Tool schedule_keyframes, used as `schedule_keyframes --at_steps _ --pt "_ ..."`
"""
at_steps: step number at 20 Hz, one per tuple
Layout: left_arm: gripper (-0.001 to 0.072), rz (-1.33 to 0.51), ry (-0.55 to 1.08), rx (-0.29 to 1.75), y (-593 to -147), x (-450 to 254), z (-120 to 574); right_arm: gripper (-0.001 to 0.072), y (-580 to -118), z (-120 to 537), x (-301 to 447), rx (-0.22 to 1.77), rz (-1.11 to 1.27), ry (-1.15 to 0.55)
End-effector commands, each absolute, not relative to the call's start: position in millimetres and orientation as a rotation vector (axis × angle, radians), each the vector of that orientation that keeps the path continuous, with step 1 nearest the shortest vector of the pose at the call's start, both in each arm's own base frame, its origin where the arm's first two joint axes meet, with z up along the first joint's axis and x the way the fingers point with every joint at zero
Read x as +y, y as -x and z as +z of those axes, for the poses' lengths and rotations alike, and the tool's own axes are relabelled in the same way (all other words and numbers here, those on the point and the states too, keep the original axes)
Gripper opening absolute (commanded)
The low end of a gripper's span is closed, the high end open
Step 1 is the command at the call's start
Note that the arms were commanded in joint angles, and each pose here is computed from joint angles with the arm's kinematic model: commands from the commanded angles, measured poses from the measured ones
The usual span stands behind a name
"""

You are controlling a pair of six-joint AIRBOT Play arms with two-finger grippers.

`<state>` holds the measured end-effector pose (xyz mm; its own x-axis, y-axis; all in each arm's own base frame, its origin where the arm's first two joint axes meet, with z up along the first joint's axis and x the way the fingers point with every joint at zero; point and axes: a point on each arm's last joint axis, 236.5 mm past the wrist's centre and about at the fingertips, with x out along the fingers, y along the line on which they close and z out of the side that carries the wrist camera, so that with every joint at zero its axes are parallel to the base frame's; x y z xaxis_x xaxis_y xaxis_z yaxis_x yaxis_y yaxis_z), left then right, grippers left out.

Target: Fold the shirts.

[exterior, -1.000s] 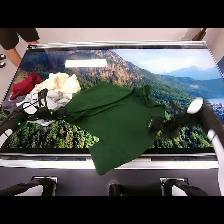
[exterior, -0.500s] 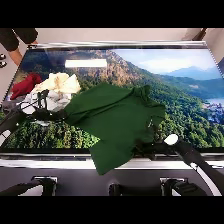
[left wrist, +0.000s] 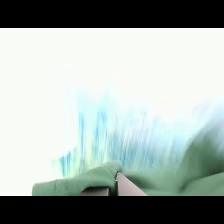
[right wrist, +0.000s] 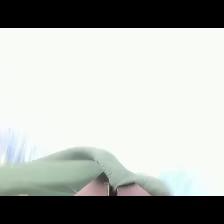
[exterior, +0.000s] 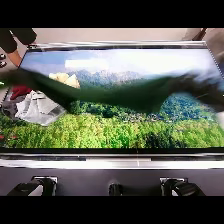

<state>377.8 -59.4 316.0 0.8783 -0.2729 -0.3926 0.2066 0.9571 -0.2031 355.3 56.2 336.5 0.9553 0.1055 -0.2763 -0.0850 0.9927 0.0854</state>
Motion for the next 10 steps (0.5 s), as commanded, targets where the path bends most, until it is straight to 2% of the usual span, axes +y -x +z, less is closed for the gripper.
schedule_keyframes --at_steps 1,3,5,8,10 --pt "0.0028 -0.257 0.173 -0.013 -262 -59 496 0.0039 -234 524 -31 -0.155 -0.126 -0.074" --pt "0.0028 -0.275 0.169 -0.121 -218 -62 530 0.0039 -198 540 -43 -0.191 -0.142 -0.111" --pt "0.0028 -0.280 0.196 -0.148 -201 -62 537 0.0039 -187 544 -47 -0.205 -0.147 -0.118" --pt "0.0028 -0.266 0.192 -0.106 -218 -60 527 0.0039 -210 520 -48 -0.098 -0.176 -0.108" --pt "0.0028 -0.233 0.179 0.026 -258 -54 495 0.0039 -248 478 -52 0.081 -0.245 -0.079"
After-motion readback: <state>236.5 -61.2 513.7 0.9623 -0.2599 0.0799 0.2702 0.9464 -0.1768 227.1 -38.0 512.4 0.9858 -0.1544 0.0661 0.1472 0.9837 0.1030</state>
